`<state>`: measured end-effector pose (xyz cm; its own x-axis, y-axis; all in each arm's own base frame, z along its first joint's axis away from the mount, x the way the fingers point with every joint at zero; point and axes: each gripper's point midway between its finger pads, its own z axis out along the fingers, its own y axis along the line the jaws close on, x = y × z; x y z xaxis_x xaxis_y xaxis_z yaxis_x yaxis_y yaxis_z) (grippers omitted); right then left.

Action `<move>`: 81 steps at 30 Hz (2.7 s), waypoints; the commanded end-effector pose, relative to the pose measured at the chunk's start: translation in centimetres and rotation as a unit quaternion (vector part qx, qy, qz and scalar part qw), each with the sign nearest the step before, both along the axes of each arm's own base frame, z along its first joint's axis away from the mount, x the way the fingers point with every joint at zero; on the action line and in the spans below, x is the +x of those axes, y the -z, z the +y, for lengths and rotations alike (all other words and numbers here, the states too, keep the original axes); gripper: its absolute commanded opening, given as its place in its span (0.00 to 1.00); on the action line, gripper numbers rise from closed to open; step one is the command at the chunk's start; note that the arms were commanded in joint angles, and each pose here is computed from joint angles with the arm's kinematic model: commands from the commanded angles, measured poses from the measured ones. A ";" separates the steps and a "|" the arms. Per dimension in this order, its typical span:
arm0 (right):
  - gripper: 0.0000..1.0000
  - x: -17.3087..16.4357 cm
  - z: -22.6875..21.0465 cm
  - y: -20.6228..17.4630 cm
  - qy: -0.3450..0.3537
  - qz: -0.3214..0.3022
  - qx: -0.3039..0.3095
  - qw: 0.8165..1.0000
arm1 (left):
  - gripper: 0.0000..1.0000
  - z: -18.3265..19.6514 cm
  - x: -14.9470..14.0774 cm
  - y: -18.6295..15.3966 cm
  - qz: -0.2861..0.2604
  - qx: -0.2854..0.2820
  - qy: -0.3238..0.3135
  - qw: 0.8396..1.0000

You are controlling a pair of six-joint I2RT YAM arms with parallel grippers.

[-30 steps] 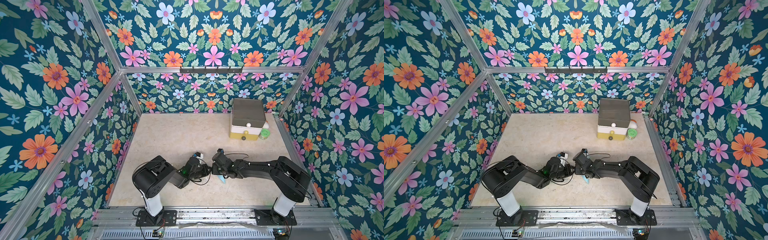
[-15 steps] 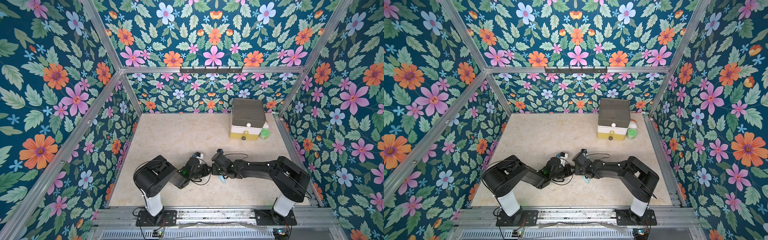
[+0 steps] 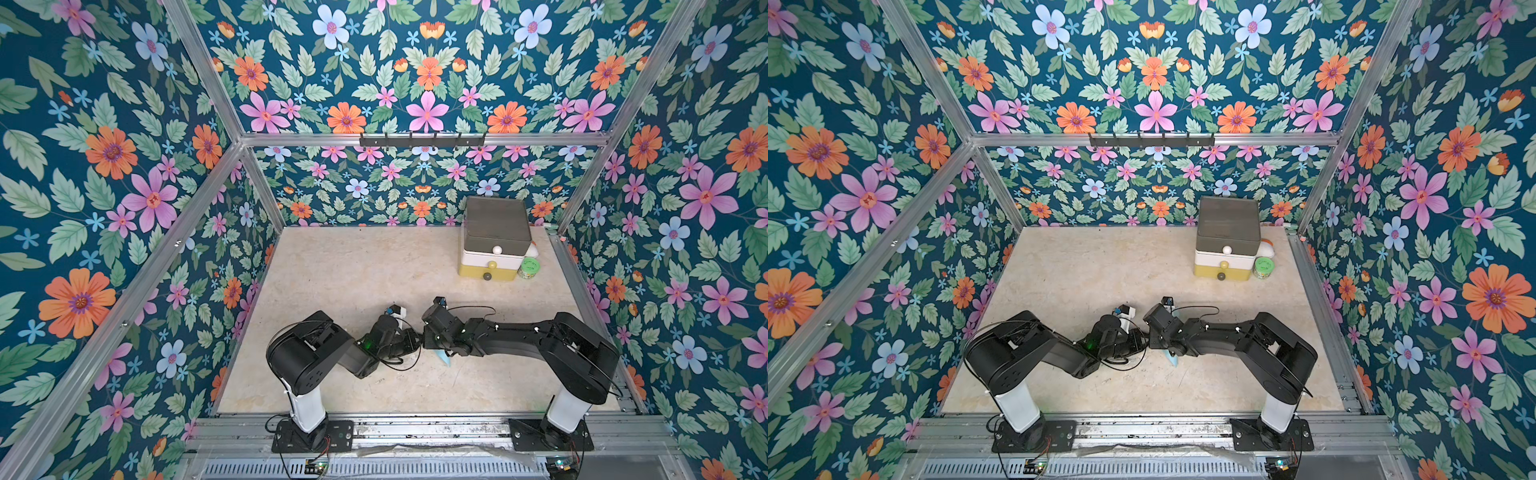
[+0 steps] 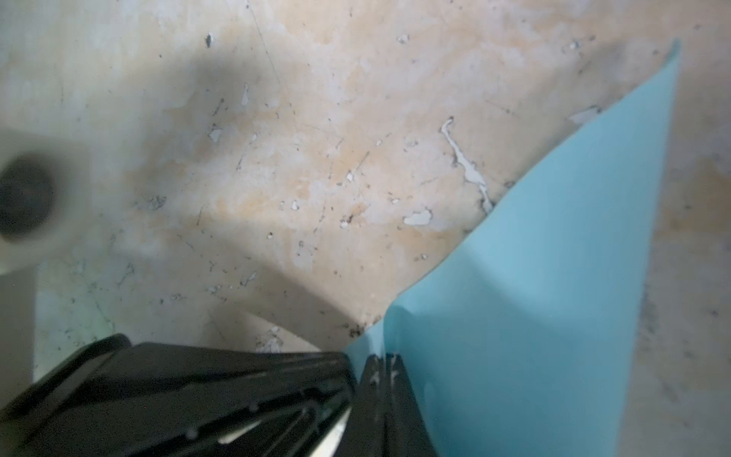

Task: Fold the square paper diagonally
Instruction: Fold the paper at the center of the board.

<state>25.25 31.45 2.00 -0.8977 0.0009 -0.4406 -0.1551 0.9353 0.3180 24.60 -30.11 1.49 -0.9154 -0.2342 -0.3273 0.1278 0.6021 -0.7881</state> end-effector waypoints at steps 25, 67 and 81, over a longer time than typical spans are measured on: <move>0.59 -1.3 -1.5 1.6 0.034 0.042 0.026 0.998 | 0.10 2.4 -1.3 1.7 0.039 0.071 -0.013 0.997; 0.28 -2.2 -3.4 4.1 0.083 0.116 0.050 0.989 | 0.00 -0.3 -3.1 -4.1 0.015 -0.121 -0.048 0.991; 0.16 -2.2 -3.9 4.2 0.091 0.121 0.045 0.987 | 0.00 -1.2 -1.0 -1.8 0.022 -0.074 -0.078 0.994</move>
<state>26.73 30.87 1.52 -0.9059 0.2596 -0.3347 0.0298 0.8273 0.5610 23.10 -31.94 4.22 -0.8895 -0.3989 -0.2230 0.0287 0.4382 -0.8984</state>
